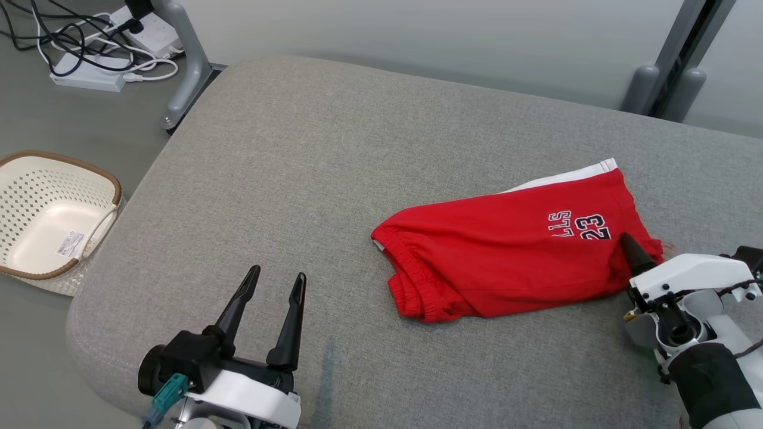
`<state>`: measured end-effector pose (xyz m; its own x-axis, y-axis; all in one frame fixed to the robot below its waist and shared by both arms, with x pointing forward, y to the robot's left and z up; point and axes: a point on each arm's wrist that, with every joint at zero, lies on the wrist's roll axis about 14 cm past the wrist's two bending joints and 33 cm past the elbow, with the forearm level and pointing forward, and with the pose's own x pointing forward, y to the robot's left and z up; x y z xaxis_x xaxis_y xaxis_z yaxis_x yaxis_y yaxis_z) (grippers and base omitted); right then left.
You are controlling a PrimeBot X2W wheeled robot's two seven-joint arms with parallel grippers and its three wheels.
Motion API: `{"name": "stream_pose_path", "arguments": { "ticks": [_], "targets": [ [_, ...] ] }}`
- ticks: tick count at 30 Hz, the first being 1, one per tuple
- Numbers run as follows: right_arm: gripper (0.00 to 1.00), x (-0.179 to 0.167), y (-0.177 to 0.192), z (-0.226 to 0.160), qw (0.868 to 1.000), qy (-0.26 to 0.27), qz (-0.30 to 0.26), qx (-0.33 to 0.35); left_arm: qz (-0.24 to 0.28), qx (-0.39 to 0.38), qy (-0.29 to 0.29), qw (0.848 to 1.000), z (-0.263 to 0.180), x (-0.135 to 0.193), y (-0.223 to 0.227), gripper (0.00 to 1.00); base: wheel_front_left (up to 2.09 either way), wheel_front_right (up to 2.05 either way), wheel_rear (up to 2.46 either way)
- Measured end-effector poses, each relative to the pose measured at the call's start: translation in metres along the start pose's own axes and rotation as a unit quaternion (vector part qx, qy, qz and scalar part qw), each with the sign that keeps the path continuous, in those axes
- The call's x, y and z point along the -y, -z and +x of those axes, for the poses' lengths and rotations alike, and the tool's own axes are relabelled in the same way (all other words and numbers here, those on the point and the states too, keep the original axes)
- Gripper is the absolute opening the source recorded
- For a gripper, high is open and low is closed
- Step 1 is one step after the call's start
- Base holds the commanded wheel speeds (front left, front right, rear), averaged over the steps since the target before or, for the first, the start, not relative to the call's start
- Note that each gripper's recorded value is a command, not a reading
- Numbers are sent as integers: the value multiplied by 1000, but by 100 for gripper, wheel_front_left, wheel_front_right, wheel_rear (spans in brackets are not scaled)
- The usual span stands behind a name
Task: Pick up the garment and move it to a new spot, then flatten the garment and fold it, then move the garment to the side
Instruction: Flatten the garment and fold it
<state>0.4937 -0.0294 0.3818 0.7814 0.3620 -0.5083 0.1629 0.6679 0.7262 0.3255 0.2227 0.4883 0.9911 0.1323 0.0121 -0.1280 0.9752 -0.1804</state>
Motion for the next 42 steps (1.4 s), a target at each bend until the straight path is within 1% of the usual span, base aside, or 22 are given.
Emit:
{"name": "stream_pose_path", "arguments": {
  "ticks": [6,7,8,9,13,15,19,22,30,32,37,42],
  "targets": [
    [100,-1,1,7,1000,4,5,-10,-3,-7,3,1000,2,3,4,100,0,0,0],
    [93,-2,2,8,1000,4,3,-12,-3,-7,3,1000,3,3,4,100,0,0,0],
    [42,-2,2,9,1000,4,2,-14,-3,-6,4,1000,4,3,4,100,0,0,0],
    [1,-2,2,10,1000,5,1,-15,-4,-5,4,1000,5,3,3,100,0,0,0],
    [0,-5,3,12,1000,4,-15,-18,-7,-6,2,1000,5,2,3,100,0,0,0],
    [0,-6,0,11,1000,4,-16,-6,-8,-5,1,1000,6,1,3,100,0,0,0],
    [0,-8,-12,8,999,1,-15,29,-9,-3,3,1000,7,2,2,100,0,0,0],
    [0,-7,-26,1,998,0,0,67,-10,0,6,1000,7,4,0,100,0,0,0],
    [0,28,-48,-28,988,33,36,145,-17,6,26,999,6,15,-2,100,0,0,0],
    [0,34,-48,-34,987,37,33,151,-19,5,31,999,6,18,-1,100,0,0,0],
    [0,34,-49,-45,987,28,26,158,-19,6,51,999,10,30,-1,100,0,0,0],
    [0,21,-50,-47,988,6,1,154,-19,9,57,998,10,33,-3,100,0,0,0]
  ]
}}
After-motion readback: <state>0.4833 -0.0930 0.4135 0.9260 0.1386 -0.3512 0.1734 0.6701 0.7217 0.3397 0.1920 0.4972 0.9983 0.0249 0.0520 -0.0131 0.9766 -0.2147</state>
